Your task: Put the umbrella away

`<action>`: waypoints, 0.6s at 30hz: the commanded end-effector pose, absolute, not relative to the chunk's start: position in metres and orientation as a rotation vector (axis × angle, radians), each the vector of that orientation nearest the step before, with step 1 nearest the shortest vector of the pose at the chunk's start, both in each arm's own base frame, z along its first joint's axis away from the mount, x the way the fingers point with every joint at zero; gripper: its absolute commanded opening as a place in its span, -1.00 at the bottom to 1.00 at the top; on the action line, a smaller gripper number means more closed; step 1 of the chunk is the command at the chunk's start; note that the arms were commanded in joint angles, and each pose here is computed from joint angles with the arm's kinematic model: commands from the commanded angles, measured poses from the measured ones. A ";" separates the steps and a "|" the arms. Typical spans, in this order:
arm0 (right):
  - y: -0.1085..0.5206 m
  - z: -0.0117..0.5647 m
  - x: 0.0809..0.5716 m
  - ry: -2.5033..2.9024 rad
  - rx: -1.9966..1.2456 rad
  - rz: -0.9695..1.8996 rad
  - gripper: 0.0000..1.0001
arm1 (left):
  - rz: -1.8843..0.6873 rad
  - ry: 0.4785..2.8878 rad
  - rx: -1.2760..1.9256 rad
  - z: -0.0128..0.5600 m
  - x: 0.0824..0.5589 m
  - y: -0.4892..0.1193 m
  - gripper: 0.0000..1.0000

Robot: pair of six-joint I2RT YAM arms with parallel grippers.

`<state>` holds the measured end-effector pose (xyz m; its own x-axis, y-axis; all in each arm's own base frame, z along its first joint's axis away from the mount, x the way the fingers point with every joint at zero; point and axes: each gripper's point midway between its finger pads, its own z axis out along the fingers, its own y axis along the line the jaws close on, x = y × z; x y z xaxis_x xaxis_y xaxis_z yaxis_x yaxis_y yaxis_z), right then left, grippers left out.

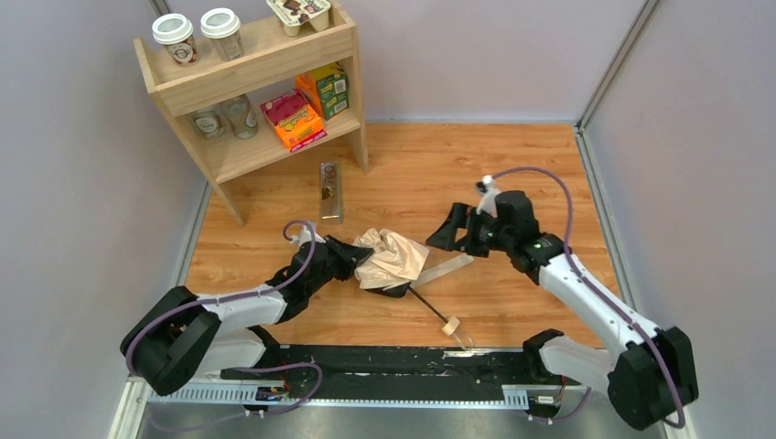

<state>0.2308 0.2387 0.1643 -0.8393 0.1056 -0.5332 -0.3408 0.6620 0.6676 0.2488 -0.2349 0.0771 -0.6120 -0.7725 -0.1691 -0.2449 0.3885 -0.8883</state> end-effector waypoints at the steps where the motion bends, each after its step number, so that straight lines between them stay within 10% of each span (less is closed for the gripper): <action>1: 0.179 0.149 0.245 2.365 0.403 0.984 1.00 | -1.382 1.838 -0.760 0.155 0.267 -0.244 -1.00; 18: 0.222 0.130 0.225 2.390 0.836 1.534 1.00 | -1.770 1.429 -0.589 0.290 0.262 -0.254 -1.00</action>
<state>0.2222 0.1950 0.1053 -0.8238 0.5630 0.0665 0.3673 0.4408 0.8190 0.2650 -0.2486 0.2059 -0.5852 -0.7959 -0.1553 0.0841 0.1310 -0.9878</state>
